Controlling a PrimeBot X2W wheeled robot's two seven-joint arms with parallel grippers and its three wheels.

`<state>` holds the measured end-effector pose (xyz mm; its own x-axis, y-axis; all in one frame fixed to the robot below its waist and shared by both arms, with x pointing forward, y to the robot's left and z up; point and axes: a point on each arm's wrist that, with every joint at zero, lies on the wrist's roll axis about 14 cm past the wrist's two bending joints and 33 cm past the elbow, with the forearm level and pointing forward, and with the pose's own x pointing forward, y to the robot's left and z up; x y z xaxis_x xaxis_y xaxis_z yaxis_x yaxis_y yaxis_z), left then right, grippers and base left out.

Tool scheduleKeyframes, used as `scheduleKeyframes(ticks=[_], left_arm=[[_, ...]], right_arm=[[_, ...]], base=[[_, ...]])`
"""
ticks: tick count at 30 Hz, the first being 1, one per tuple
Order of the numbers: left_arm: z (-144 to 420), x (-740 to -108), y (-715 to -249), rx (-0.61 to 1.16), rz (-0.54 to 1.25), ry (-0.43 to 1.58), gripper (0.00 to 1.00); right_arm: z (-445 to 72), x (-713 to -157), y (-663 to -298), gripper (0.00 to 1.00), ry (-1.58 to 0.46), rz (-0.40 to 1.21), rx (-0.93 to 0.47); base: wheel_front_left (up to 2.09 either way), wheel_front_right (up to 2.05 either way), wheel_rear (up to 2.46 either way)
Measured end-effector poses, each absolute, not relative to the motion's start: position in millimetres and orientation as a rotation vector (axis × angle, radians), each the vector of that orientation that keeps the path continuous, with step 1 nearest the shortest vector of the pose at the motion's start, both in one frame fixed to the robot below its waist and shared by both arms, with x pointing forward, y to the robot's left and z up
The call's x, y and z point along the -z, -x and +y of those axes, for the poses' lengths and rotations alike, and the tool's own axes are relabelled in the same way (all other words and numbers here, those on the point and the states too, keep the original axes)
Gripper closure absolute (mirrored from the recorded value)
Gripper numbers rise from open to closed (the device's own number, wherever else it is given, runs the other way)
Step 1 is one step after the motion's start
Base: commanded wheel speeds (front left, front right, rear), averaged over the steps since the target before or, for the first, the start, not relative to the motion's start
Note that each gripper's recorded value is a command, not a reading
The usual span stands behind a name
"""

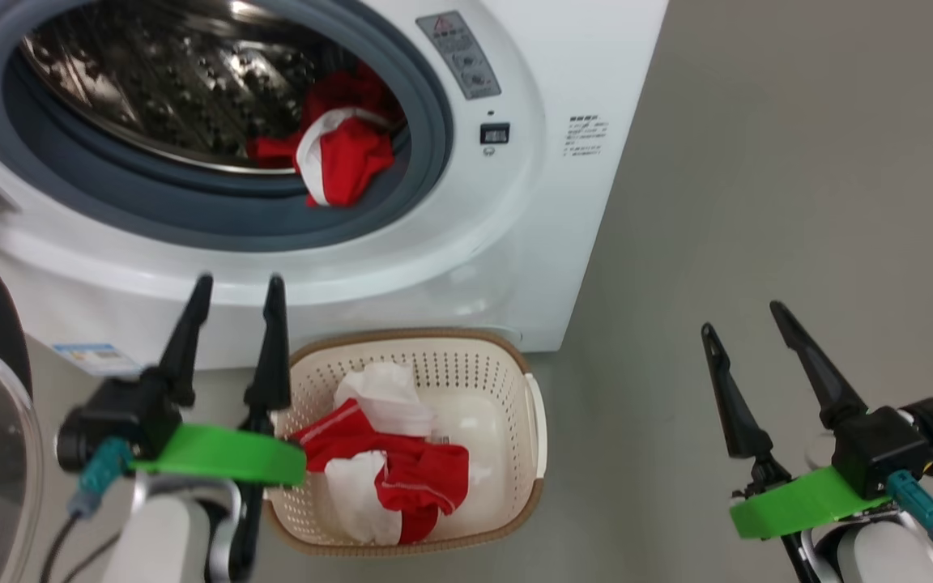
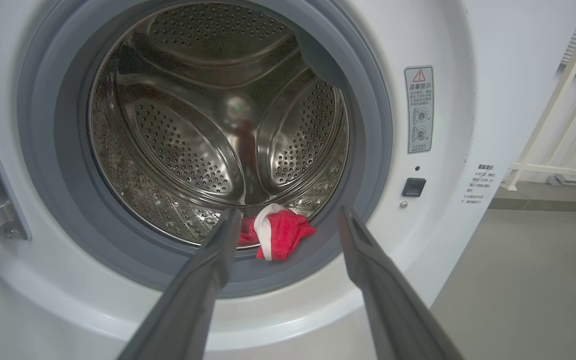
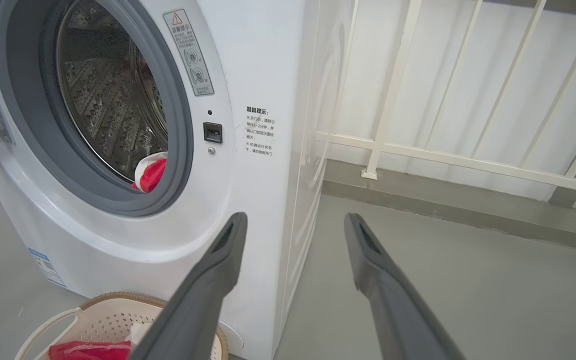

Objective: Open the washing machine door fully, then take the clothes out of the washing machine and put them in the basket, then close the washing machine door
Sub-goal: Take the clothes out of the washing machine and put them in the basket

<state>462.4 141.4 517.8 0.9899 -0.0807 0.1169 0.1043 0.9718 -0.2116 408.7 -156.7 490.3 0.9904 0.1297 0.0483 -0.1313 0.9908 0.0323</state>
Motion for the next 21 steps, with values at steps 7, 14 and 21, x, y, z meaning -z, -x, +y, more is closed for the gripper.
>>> scheduleKeyframes(ticks=[7,14,21], left_arm=[[146.0,-522.3,-501.6,0.086,-0.130,0.215,0.00],[148.6,-510.4,-543.2,0.072,-0.107,0.230,0.00],[144.9,-498.0,-582.7,0.069,-0.085,0.243,0.00]], right_arm=[[-153.0,-482.9,-431.1,0.00,-0.029,-0.041,-0.142],[-150.7,-466.0,-448.3,0.00,-0.032,-0.012,-0.149],[-150.5,-453.3,-461.6,0.00,-0.024,0.004,-0.153]], base=[[0.00,0.00,0.00],[0.00,0.00,0.00],[0.00,0.00,0.00]])
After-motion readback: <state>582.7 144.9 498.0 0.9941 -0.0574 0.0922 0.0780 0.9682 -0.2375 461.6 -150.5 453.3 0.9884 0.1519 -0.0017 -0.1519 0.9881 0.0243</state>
